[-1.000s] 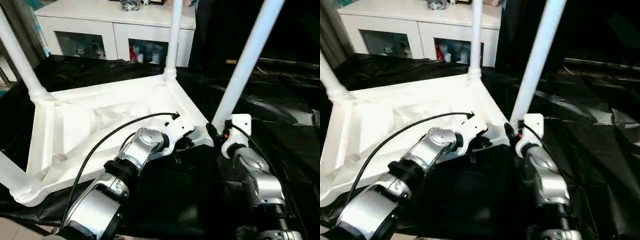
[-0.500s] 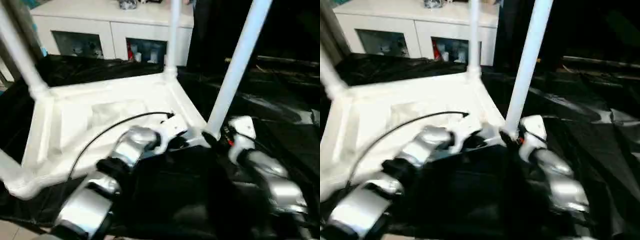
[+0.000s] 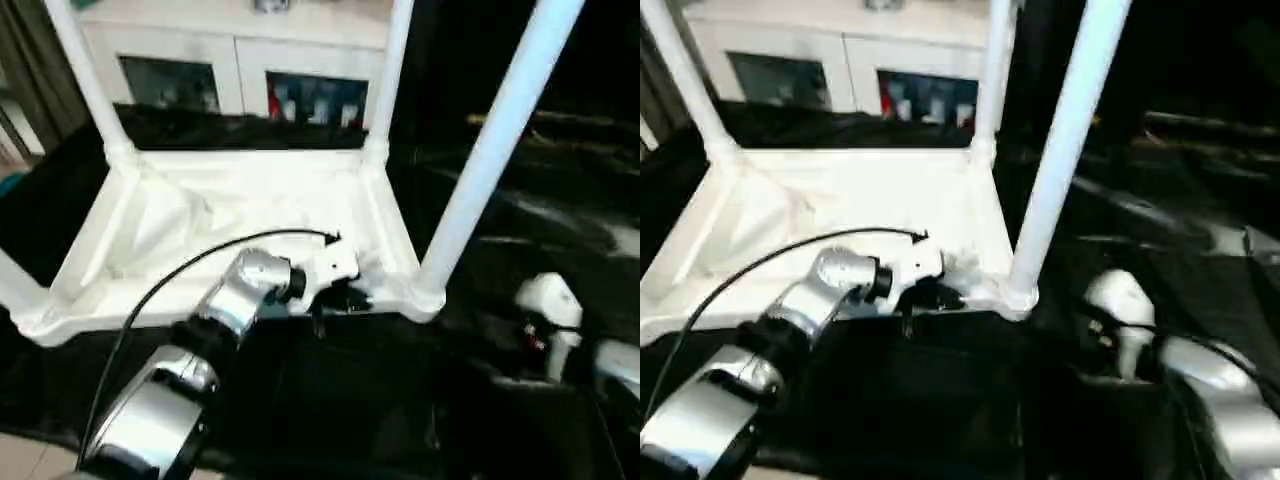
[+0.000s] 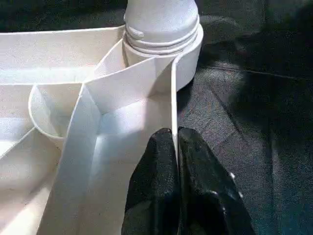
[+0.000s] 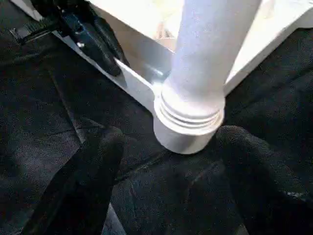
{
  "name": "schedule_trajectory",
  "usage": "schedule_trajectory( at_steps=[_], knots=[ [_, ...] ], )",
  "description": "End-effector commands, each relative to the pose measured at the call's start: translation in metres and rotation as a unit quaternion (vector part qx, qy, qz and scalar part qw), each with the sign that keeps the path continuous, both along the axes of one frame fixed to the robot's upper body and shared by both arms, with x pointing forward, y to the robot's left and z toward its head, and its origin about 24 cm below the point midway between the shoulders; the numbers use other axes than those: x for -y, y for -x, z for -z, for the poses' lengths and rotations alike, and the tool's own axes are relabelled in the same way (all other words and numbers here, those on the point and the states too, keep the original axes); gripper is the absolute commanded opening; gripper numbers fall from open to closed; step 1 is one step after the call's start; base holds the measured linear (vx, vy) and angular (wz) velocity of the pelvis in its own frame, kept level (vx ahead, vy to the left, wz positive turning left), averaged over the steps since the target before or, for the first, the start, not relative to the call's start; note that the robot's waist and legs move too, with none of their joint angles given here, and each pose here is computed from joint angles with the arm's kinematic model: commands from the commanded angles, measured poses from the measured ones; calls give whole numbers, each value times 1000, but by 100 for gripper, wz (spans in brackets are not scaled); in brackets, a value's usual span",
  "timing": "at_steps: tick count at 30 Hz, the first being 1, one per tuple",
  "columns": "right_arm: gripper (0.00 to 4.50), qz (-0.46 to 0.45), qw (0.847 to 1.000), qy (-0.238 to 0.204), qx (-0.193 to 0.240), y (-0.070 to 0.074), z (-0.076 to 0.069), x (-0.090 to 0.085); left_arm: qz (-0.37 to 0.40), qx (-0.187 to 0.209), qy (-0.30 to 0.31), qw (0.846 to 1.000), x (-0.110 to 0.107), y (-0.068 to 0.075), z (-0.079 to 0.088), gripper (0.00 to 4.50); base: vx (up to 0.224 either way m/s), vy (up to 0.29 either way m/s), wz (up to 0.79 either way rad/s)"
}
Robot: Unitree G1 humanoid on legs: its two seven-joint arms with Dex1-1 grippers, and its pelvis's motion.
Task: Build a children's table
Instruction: Rotate leg to tighten, then rotate table base
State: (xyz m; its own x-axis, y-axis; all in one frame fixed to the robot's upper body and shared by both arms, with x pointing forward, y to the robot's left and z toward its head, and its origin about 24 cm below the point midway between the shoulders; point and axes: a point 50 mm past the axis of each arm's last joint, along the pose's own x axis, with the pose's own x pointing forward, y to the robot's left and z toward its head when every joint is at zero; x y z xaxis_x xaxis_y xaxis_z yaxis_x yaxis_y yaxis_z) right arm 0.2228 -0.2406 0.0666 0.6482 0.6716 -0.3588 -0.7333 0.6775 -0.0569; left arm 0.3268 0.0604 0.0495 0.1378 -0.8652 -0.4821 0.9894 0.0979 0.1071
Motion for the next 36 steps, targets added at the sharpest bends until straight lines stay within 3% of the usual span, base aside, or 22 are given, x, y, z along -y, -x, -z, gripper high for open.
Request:
schedule_trajectory(
  at_steps=[1,4,5,9,10,11,13,14,17,21,23,25,27,28,30,31,32,36],
  knots=[
    [334,19,1000,-1,20,1,-8,4,23,19,80,996,11,3,-18,57,0,0,0],
    [334,13,999,-35,25,3,-14,-4,27,22,97,995,5,3,-29,63,0,0,0],
    [334,13,999,-36,25,3,-14,-4,27,23,97,995,5,3,-29,84,0,0,0],
    [334,-17,997,-76,12,1,-7,-29,5,37,118,992,-13,5,-48,97,0,0,0],
    [334,-31,996,-83,6,0,-1,-42,-20,43,127,991,-23,7,-57,128,0,0,0],
    [334,-31,996,-83,6,0,-1,-42,-20,43,127,991,-23,7,-57,128,0,0,0],
    [334,-40,995,-92,4,0,3,-53,-40,43,117,991,-39,15,-59,144,0,0,0],
    [334,-37,994,-106,4,-2,5,-62,-54,36,99,993,-57,26,-57,147,0,0,0],
    [334,-29,992,-125,10,-5,7,-75,-80,21,83,993,-77,43,-52,179,0,0,0],
    [334,35,986,-160,35,-24,12,-93,-150,-3,91,985,-106,67,-45,217,0,0,0],
    [334,46,984,-168,40,-28,14,-98,-176,-2,91,980,-114,73,-42,224,0,0,0],
    [334,50,979,-196,37,-38,21,-123,-265,12,91,960,-142,95,-31,243,0,0,0],
    [334,49,978,-198,36,-39,22,-127,-278,15,93,956,-147,98,-30,263,0,0,0],
    [334,76,973,-212,41,-47,22,-130,-312,23,116,943,-158,104,-29,268,0,0,0],
    [334,122,964,-231,47,-58,22,-133,-341,24,133,930,-171,115,-26,276,0,0,0],
    [334,166,953,-248,50,-67,21,-132,-368,12,132,921,-187,130,-17,288,0,0,0],
    [334,166,953,-248,50,-67,21,-132,-368,12,132,921,-187,130,-17,300,0,0,0],
    [334,257,929,-260,58,-83,23,-120,-422,-11,125,898,-212,161,-2,320,0,0,0]
  ],
)
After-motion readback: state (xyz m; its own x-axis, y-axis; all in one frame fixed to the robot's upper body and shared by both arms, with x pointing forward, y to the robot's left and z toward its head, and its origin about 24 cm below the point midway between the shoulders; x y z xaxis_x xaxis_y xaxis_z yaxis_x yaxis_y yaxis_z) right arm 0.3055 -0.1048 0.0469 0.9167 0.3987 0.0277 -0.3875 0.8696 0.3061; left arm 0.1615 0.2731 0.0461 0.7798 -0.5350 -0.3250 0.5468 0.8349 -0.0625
